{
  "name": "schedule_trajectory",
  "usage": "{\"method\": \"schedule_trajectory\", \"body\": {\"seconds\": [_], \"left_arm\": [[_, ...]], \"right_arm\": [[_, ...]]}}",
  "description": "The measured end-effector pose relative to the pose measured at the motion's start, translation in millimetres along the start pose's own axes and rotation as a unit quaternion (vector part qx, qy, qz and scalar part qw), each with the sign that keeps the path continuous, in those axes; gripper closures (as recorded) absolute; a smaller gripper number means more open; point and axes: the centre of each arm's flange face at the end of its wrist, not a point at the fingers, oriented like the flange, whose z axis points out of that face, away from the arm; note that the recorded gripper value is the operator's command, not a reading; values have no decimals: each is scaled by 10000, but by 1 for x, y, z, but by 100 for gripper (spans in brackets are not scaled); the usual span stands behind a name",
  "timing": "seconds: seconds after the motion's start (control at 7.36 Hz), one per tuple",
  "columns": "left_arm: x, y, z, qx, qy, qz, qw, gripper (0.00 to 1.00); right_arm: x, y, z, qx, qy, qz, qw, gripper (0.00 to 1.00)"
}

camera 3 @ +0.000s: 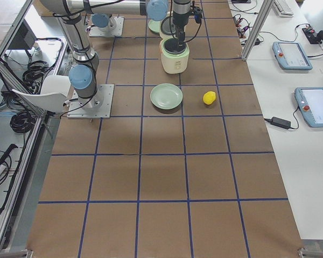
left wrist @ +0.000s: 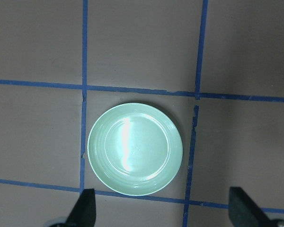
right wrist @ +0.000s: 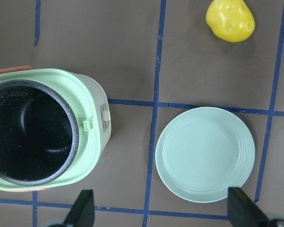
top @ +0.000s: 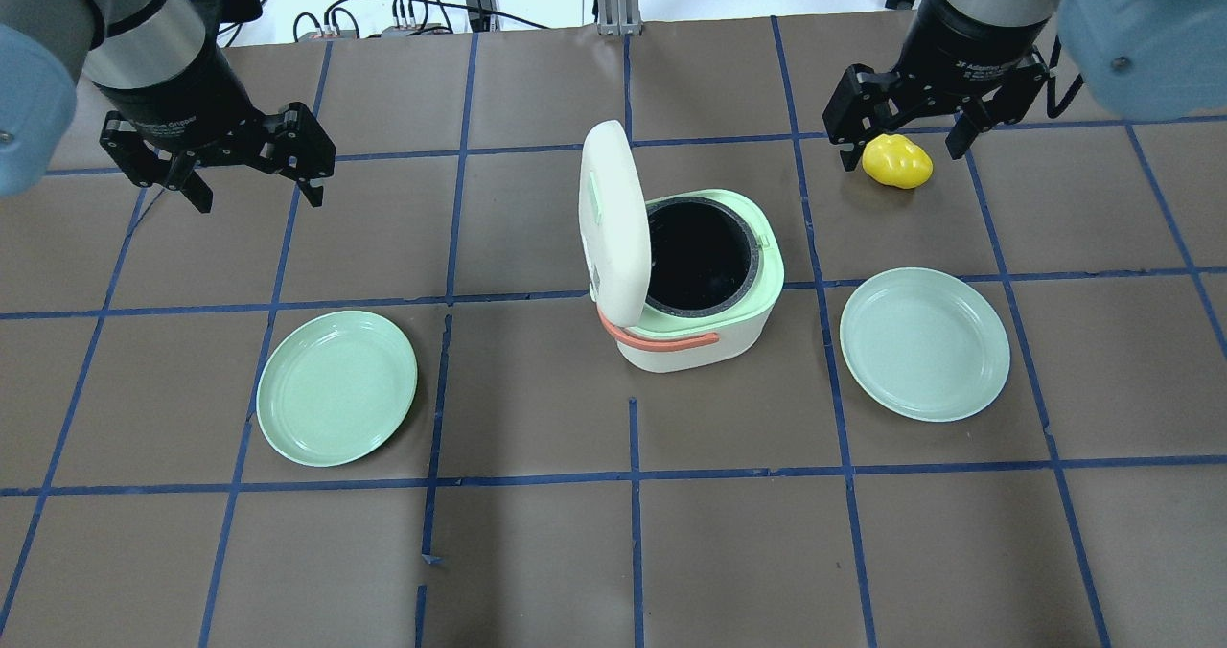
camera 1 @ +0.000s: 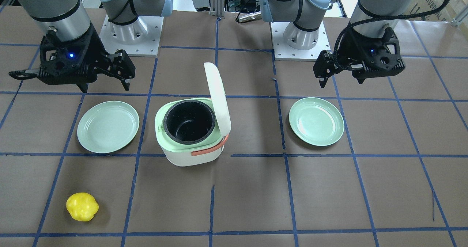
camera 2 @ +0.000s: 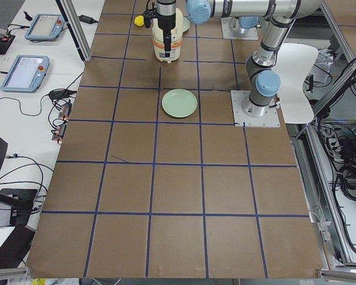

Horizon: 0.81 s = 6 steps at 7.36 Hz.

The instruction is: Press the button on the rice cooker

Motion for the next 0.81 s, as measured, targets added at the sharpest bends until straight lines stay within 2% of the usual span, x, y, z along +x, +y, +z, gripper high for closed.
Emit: {"method": "schedule_trajectory", "body": {"seconds": [0.81], "left_arm": [[0, 0, 0, 0, 3, 0, 10000, 0]], "right_arm": [[-3, 7, 4, -30, -8, -17, 10000, 0]]}}
